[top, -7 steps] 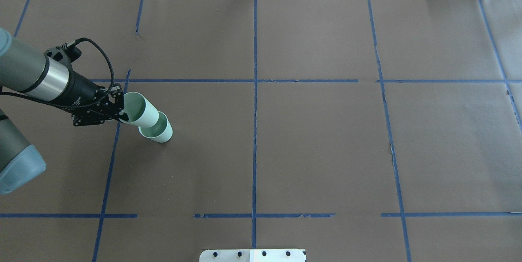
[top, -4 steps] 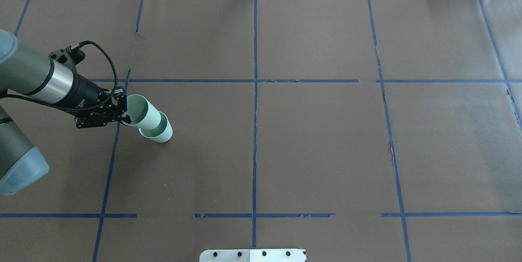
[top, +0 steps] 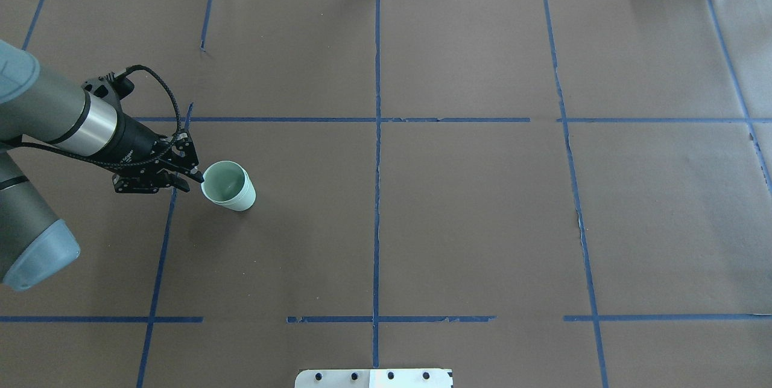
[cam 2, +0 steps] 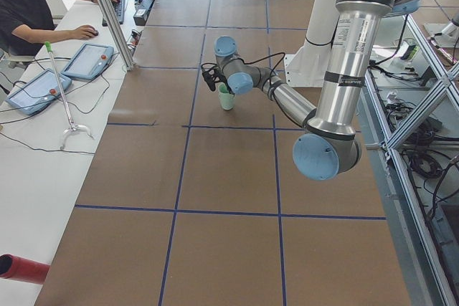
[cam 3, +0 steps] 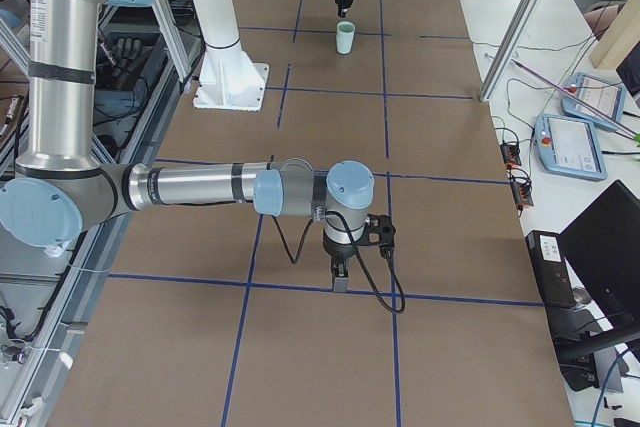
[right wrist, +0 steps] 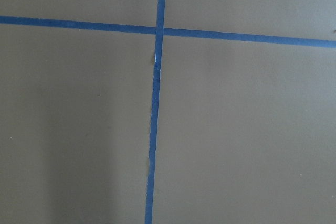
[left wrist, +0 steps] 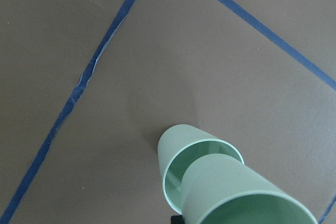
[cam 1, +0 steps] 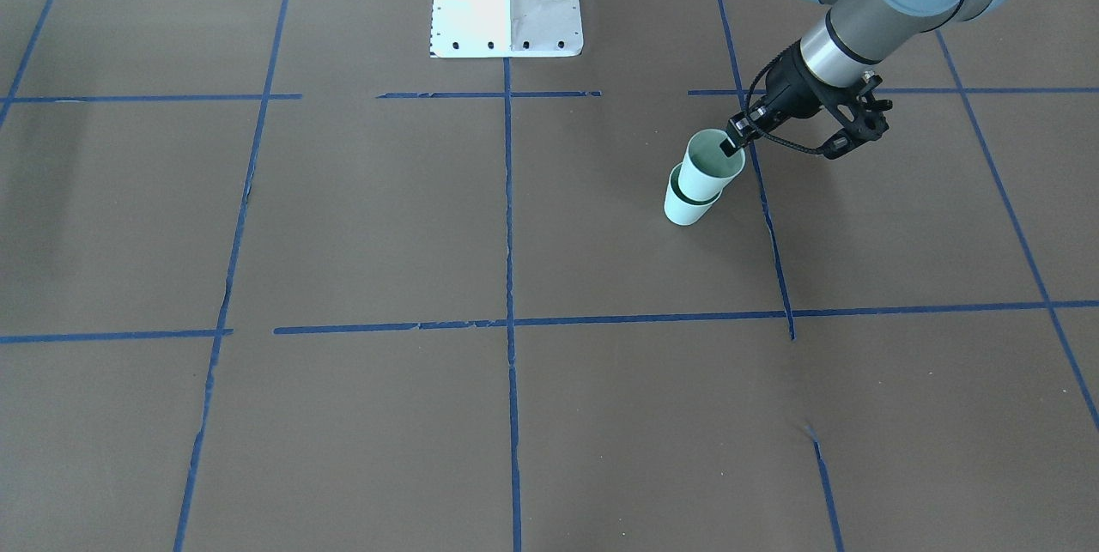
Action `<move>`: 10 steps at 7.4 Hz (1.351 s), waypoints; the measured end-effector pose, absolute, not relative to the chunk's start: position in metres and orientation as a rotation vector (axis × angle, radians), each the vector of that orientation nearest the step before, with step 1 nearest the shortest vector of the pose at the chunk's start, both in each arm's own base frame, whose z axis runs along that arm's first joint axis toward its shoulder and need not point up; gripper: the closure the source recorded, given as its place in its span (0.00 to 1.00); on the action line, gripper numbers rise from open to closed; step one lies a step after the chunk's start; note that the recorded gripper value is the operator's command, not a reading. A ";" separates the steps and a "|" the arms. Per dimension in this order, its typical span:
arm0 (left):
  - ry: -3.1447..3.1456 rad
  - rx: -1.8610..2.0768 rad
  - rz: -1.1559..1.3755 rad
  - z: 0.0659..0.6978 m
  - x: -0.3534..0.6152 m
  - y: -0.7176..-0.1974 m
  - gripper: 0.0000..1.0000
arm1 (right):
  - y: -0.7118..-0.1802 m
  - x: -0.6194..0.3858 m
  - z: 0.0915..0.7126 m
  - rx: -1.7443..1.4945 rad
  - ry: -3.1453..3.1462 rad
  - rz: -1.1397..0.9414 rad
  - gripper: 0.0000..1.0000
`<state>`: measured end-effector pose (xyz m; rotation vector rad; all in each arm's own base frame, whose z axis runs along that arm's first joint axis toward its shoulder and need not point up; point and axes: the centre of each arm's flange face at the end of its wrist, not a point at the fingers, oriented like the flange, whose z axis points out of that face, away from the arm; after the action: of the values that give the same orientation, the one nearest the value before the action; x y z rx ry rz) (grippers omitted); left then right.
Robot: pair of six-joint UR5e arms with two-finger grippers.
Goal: Stack cups
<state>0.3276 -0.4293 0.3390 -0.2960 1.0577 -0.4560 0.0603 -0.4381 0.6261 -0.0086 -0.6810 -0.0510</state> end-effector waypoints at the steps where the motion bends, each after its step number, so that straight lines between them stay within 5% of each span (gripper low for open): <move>1: 1.059 -0.293 -0.452 0.338 0.328 -0.430 0.48 | -0.438 0.060 0.626 -0.009 -0.681 -0.051 0.00; 4: 1.067 -0.195 -0.378 0.350 0.294 -0.443 0.48 | -0.438 0.060 0.626 -0.009 -0.681 -0.051 0.00; 10: 0.792 0.137 0.011 0.580 0.010 -0.427 0.46 | -0.438 0.060 0.626 -0.009 -0.680 -0.051 0.00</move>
<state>0.0097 -0.4273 0.5802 0.1373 0.7924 0.0110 0.0603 -0.4381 0.6264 -0.0093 -0.6801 -0.0512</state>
